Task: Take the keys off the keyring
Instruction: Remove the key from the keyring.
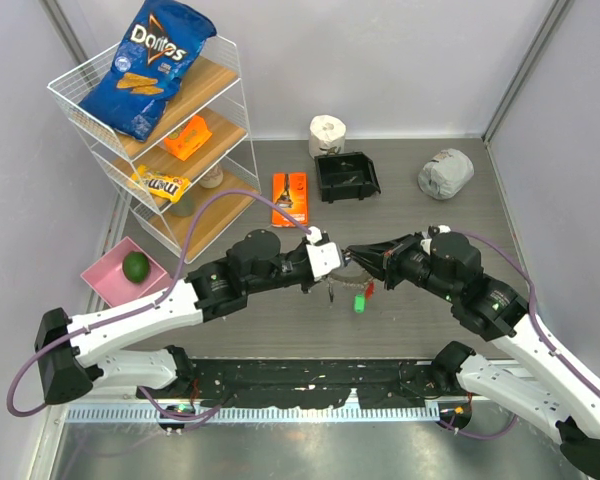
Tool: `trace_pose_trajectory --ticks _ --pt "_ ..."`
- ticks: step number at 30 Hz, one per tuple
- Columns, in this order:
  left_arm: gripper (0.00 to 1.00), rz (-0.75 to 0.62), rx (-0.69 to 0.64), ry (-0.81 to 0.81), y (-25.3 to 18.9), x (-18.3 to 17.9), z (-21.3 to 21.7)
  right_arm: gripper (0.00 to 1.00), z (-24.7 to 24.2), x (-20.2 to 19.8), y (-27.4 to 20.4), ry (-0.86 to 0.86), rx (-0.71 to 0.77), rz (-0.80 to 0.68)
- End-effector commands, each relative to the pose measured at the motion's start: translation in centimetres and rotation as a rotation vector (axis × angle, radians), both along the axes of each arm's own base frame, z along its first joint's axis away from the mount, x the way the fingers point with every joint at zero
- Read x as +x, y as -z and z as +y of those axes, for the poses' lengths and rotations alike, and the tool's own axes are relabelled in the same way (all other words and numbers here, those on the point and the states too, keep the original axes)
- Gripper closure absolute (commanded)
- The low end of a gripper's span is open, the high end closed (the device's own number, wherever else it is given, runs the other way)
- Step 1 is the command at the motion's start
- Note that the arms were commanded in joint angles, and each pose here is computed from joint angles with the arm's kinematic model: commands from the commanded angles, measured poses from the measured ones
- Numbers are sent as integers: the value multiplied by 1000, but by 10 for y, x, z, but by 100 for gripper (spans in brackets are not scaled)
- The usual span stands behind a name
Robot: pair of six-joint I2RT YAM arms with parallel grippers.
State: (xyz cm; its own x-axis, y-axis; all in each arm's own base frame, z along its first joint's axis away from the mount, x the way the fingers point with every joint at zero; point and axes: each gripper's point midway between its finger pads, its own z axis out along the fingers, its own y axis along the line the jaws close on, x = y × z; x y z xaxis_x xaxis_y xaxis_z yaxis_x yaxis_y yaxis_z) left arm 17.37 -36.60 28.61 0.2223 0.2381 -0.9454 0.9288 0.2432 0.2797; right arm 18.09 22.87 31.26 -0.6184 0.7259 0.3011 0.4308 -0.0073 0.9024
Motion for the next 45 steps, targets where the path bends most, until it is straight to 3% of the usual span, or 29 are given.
trace_pose_trajectory --ticks 1,12,18,19,21,23,28,35,45 --pt "100 12 8 -6 5 5 3 95 -2 -3 -45 7 108 -91" --pt "100 108 30 -26 26 15 30 95 -3 -10 -38 -22 74 -103" --pt "100 185 74 -3 35 19 23 95 12 -17 -45 -127 59 -136" --pt "98 191 75 -4 34 19 22 95 15 -18 -44 -144 54 -137" --pt "72 202 85 -11 37 19 22 95 14 -17 -47 -137 59 -148" --pt "57 199 77 -8 35 17 25 95 11 -16 -47 -121 58 -155" --pt "43 154 32 -7 19 8 38 95 14 -14 -43 -126 59 -149" --pt "42 29 -57 38 -12 -7 53 95 16 -14 -44 -133 58 -153" --pt "50 -62 -162 129 -38 -21 49 95 19 -13 -44 -148 57 -155"
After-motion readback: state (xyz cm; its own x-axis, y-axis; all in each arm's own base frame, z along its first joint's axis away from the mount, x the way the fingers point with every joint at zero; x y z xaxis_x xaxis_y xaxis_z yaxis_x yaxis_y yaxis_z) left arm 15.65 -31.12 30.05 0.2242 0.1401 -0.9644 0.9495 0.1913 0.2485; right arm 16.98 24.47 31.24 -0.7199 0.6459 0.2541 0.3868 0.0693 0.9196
